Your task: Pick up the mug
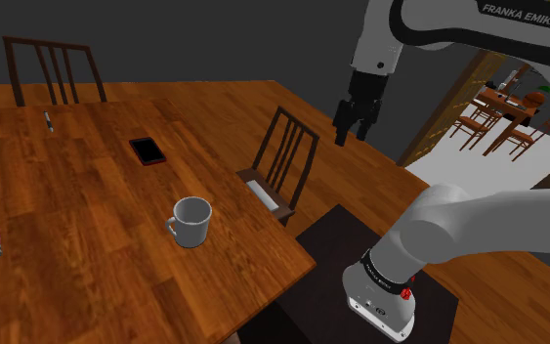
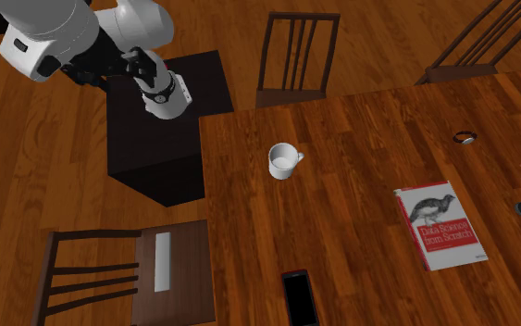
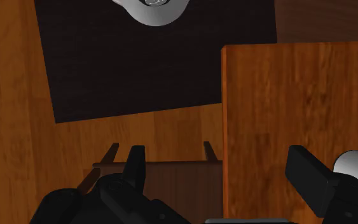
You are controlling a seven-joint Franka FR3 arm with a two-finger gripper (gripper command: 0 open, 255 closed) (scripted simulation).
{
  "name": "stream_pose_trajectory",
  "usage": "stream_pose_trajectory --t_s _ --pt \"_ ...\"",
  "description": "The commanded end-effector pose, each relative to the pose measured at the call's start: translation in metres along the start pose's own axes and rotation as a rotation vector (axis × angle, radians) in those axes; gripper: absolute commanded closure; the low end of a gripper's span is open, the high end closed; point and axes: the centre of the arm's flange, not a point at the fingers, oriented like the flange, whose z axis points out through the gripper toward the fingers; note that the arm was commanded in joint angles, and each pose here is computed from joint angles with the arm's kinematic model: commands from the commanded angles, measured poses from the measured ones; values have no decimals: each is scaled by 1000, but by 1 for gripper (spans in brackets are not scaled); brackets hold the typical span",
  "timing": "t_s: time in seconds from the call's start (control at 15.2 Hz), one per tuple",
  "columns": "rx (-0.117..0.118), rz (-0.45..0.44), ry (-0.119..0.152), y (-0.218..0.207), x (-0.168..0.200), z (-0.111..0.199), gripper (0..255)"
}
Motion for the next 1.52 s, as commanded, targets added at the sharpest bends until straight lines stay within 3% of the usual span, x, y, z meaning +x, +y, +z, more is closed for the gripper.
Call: stream_pose_trajectory --t_s 0.0,1.45 --pt "0 0 0 0 0 0 0" --pt "38 14 150 -219 95 142 0"
